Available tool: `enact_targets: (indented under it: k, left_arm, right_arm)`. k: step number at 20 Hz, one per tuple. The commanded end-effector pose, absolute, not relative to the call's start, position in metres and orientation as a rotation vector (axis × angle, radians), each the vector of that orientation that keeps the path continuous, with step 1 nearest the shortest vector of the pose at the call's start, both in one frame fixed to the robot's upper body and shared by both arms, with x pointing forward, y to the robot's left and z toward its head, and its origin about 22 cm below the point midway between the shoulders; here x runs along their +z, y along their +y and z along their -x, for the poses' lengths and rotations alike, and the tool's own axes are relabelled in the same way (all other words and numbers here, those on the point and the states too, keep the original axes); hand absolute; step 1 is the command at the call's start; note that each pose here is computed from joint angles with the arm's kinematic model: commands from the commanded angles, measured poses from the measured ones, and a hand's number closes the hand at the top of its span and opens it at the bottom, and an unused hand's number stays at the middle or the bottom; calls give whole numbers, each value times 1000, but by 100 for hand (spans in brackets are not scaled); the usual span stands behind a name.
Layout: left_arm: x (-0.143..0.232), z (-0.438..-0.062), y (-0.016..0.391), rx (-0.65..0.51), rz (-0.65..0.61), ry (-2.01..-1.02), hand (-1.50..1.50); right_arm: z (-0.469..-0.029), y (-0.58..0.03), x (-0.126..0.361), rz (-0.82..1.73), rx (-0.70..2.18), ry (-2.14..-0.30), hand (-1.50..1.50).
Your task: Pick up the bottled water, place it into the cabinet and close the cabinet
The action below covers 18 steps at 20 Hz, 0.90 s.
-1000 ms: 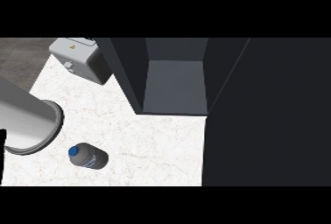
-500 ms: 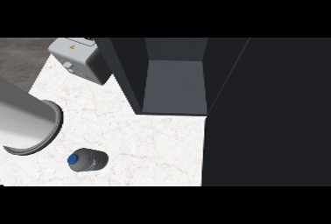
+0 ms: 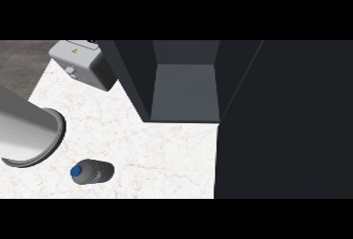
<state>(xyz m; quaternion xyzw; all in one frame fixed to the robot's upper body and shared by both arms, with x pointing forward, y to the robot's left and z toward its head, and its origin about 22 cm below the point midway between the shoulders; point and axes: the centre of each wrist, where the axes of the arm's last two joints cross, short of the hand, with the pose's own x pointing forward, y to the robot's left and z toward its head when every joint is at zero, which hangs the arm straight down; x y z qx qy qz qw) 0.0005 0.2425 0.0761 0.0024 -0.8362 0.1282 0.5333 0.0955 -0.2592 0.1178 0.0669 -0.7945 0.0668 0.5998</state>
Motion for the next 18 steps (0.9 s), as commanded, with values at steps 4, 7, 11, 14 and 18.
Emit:
enact_targets:
  k: [4, 7, 11, 14, 18]
  left_arm:
    - [63, 14, 248, 358, -17, -2039, -150]
    - [68, 19, 248, 381, -16, -2010, -150]
    - [50, 10, 246, 387, -32, -1968, -150]
    - [52, -20, 252, 451, -6, -1947, -150]
    - [19, -31, 262, 499, 2, -1916, -150]
  right_arm:
    - [-62, -263, 156, -190, 180, -1895, -150]
    - [-60, -260, 155, -191, 178, -1899, -150]
    - [-59, -259, 156, -177, 180, -1905, -150]
    - [-61, -266, 143, -201, 194, -1890, -150]
    - [-50, -264, 147, -219, 203, -1899, -150]
